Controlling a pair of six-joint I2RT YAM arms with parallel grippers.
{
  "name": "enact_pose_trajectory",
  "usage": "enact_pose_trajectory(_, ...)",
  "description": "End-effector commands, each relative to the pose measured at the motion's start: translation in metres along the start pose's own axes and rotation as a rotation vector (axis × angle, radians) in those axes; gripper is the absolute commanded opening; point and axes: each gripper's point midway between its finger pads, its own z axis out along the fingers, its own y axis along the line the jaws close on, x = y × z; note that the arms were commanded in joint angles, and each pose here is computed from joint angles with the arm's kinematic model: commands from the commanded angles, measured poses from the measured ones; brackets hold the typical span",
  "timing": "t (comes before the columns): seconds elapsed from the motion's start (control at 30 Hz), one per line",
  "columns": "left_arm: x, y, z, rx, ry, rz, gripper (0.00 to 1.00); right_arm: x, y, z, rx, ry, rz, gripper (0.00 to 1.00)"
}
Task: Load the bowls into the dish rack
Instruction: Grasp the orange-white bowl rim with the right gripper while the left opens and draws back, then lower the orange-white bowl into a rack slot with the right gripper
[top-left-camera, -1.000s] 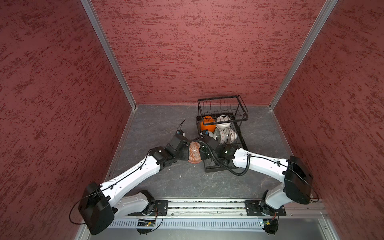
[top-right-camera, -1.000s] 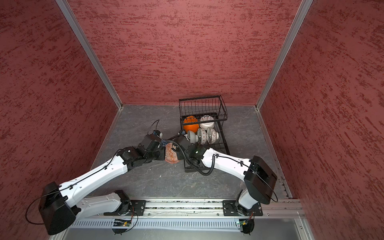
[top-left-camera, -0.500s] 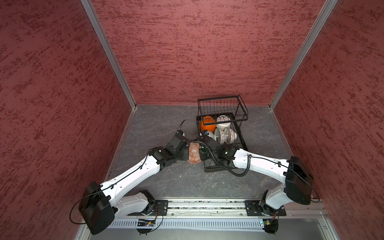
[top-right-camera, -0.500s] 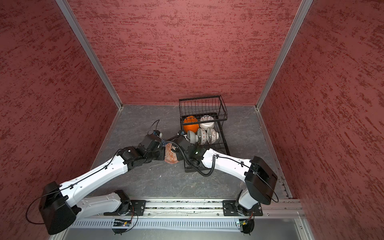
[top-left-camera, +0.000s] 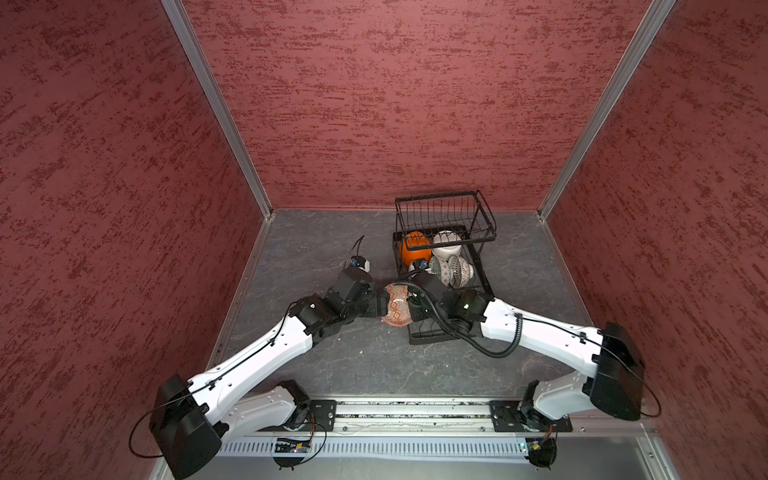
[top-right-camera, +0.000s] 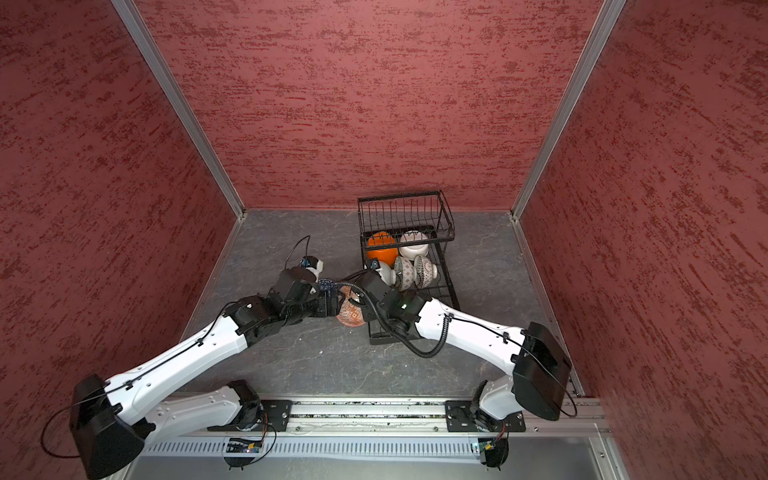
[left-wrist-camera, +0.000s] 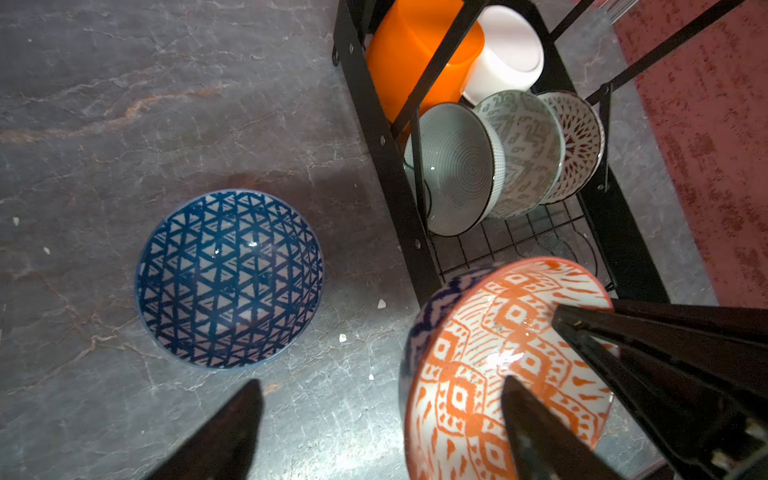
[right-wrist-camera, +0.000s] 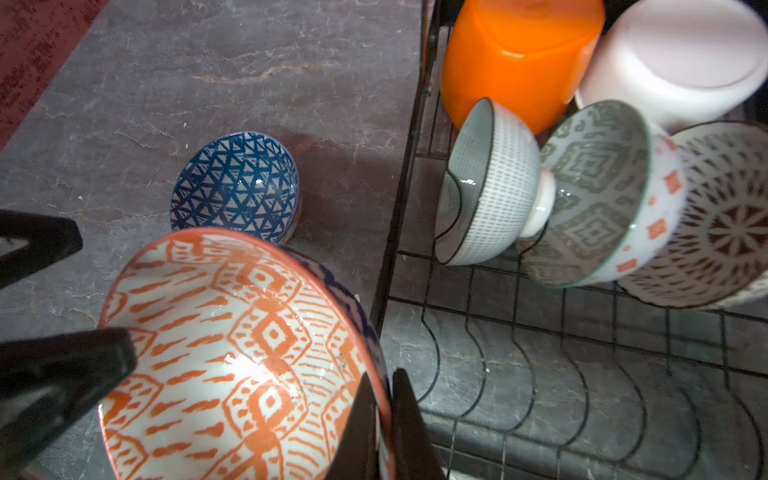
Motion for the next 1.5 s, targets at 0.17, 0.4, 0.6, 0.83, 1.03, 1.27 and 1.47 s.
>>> enact_pose_trajectory(0.17,-0.004,-0.012,-0.008,0.069,-0.029,0.003,0.99,-0.011,-0.069,-0.037,0.347,-0.052,-0.002,0.00)
enact_pose_trajectory(0.4,0.003,-0.010,-0.003,0.070,-0.017,0.000,0.99,0.004,-0.122,-0.053,0.632,-0.015,-0.052,0.00)
enact_pose_trajectory(0.6,0.004,-0.008,-0.001,0.062,-0.014,0.002,1.00,0.003,-0.150,-0.063,0.814,-0.010,-0.123,0.00)
enact_pose_trajectory(0.83,0.008,-0.004,0.001,0.050,-0.009,0.002,1.00,0.003,-0.176,-0.074,1.012,-0.009,-0.221,0.00)
enact_pose_trajectory(1.03,0.009,-0.003,0.004,0.047,-0.009,0.001,0.99,0.004,-0.189,-0.080,1.158,-0.020,-0.306,0.00)
enact_pose_trajectory(1.27,0.009,-0.001,0.004,0.044,-0.005,0.007,0.99,0.011,-0.187,-0.054,1.175,0.004,-0.401,0.00)
enact_pose_trajectory(1.47,0.010,0.002,0.004,0.036,-0.003,0.007,0.99,0.019,-0.182,-0.030,1.036,0.024,-0.389,0.00)
